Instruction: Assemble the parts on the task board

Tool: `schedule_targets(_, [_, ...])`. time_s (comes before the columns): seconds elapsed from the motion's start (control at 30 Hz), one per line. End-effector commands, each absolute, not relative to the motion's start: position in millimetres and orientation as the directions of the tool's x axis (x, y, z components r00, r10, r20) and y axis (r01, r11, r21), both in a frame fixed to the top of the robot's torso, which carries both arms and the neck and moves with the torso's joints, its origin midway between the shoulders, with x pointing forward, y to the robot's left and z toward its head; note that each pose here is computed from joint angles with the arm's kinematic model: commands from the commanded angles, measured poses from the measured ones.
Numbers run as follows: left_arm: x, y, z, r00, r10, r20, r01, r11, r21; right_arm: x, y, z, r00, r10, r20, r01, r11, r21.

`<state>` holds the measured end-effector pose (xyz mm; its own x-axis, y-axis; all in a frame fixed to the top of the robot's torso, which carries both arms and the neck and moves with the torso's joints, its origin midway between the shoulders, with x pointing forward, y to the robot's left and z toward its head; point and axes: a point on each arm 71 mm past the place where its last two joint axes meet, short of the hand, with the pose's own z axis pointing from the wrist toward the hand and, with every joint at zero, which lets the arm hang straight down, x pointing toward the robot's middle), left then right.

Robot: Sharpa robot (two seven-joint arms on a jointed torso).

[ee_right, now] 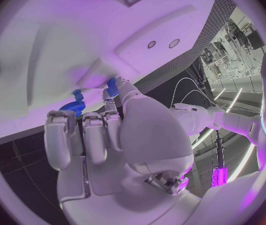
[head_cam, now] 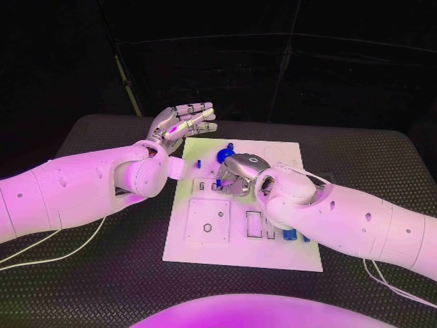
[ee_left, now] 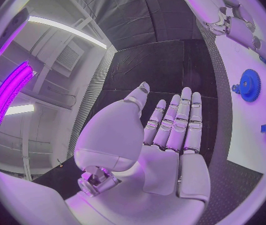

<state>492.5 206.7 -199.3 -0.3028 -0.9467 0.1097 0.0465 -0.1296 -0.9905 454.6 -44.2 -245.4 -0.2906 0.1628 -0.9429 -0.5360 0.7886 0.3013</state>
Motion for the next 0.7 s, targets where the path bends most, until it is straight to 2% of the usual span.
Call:
schedule_targets(0.03, [492.6,204.9,-197.4,-0.317,-0.942,0.111,0.054,-0.135,-0.989,453.0,-47.5,-255.0,-0.332,0.091,-0.939,-0.525,0.809,0.264])
schedule_targets(0.7, [492.4,205.5,-197.5,-0.318,-0.941,0.112,0.052,-0.135,-0.989,452.9,-50.2,-254.8,-0.315,0.072,-0.946,-0.513,0.826,0.233])
